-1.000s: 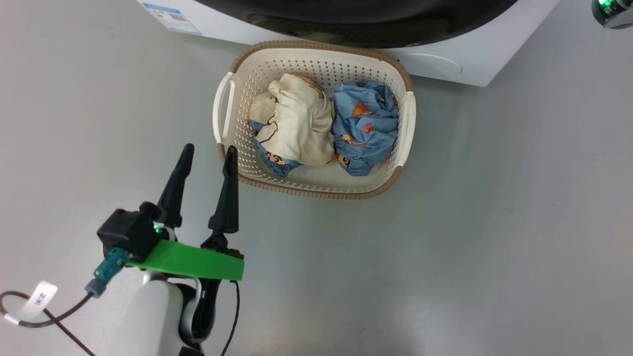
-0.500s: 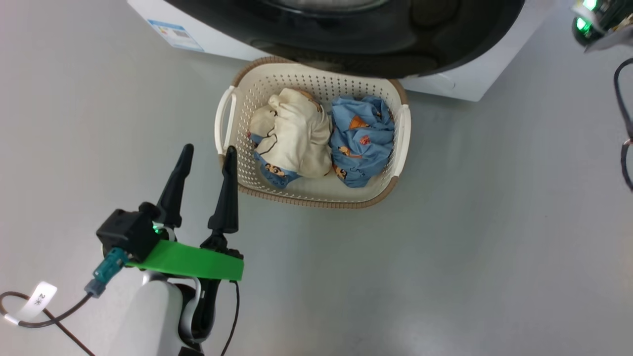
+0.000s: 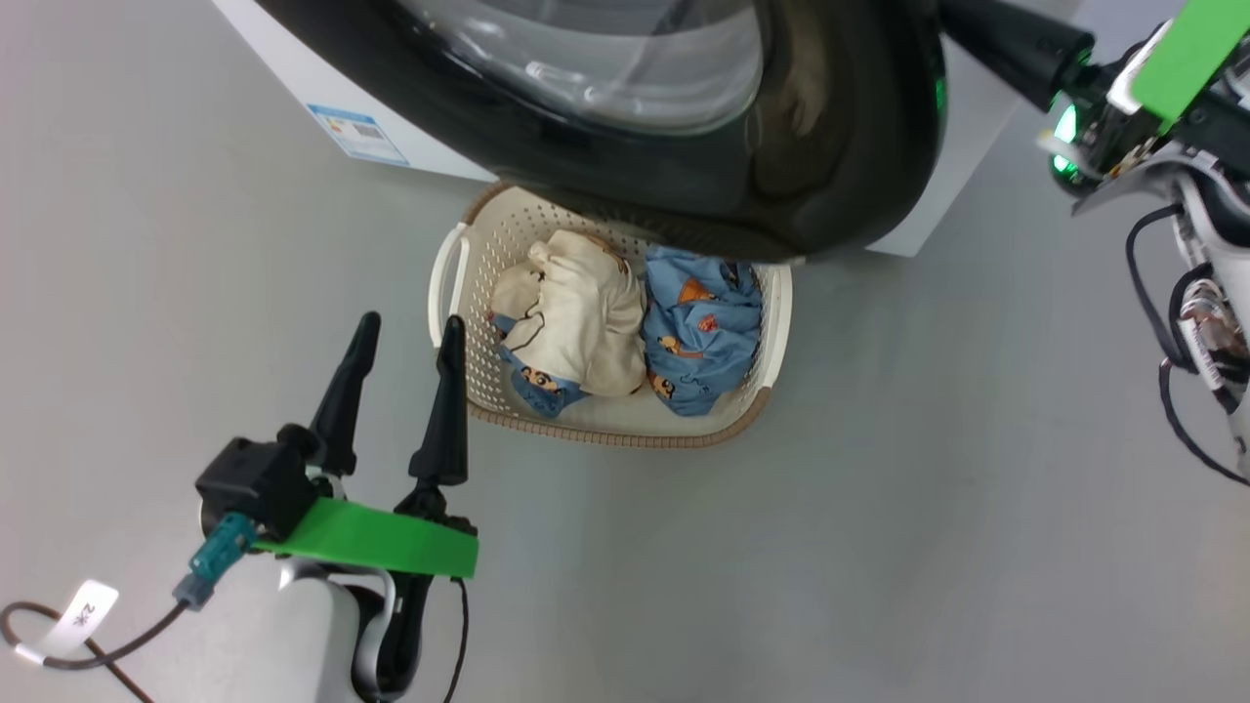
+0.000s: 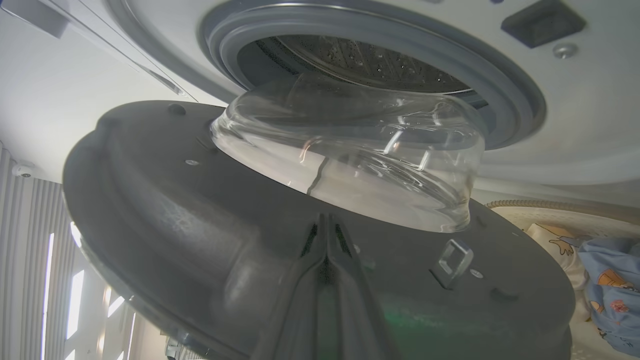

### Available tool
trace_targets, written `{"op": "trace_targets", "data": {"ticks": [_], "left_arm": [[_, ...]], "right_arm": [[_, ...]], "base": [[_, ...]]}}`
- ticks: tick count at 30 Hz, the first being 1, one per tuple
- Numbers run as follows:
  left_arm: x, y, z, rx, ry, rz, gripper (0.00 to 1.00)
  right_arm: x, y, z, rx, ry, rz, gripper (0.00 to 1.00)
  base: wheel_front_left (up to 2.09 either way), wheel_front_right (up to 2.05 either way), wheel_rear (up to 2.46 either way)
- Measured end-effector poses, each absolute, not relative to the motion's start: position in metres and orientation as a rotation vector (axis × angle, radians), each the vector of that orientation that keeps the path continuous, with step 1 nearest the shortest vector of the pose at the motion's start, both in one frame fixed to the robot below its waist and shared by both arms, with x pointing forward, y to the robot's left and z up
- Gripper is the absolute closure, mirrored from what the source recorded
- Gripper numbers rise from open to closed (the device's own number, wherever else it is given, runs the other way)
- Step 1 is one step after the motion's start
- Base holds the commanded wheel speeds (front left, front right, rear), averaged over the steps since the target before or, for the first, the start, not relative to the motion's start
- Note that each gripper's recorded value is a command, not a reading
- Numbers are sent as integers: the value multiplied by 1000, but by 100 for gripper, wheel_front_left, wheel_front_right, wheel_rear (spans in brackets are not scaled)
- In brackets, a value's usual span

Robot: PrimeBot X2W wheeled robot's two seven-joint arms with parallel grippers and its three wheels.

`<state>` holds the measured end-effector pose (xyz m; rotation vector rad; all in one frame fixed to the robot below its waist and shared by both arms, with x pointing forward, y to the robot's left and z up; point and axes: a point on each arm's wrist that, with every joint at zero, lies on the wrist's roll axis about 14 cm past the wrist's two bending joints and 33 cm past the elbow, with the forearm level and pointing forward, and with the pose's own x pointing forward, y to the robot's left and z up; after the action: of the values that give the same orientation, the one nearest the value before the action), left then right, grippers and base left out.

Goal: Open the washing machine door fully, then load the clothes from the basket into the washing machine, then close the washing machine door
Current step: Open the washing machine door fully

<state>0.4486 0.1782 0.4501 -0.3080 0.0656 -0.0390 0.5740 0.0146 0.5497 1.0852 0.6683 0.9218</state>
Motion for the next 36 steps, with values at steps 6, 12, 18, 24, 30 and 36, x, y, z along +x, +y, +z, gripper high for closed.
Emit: {"op": "trace_targets", "data": {"ticks": [6, 12, 18, 24, 30, 36], "left_arm": [[441, 181, 457, -304, 51, -30, 0], [431, 185, 461, -306, 44, -15, 0], [420, 187, 468, -297, 31, -10, 0], [410, 188, 471, -298, 24, -4, 0], [404, 191, 475, -297, 15, 5, 0], [397, 197, 477, -296, 11, 24, 0]], "right_arm": [[554, 25, 553, 1053, 707, 966, 100], [531, 37, 552, 1024, 756, 1011, 100], [498, 55, 554, 989, 818, 1088, 100], [469, 69, 556, 969, 863, 1154, 100], [448, 83, 558, 954, 898, 1216, 100], [426, 100, 560, 942, 937, 1284, 100]], "base": [[0, 0, 0], [0, 0, 0], [0, 0, 0], [0, 0, 0], [0, 0, 0], [0, 0, 0]]}}
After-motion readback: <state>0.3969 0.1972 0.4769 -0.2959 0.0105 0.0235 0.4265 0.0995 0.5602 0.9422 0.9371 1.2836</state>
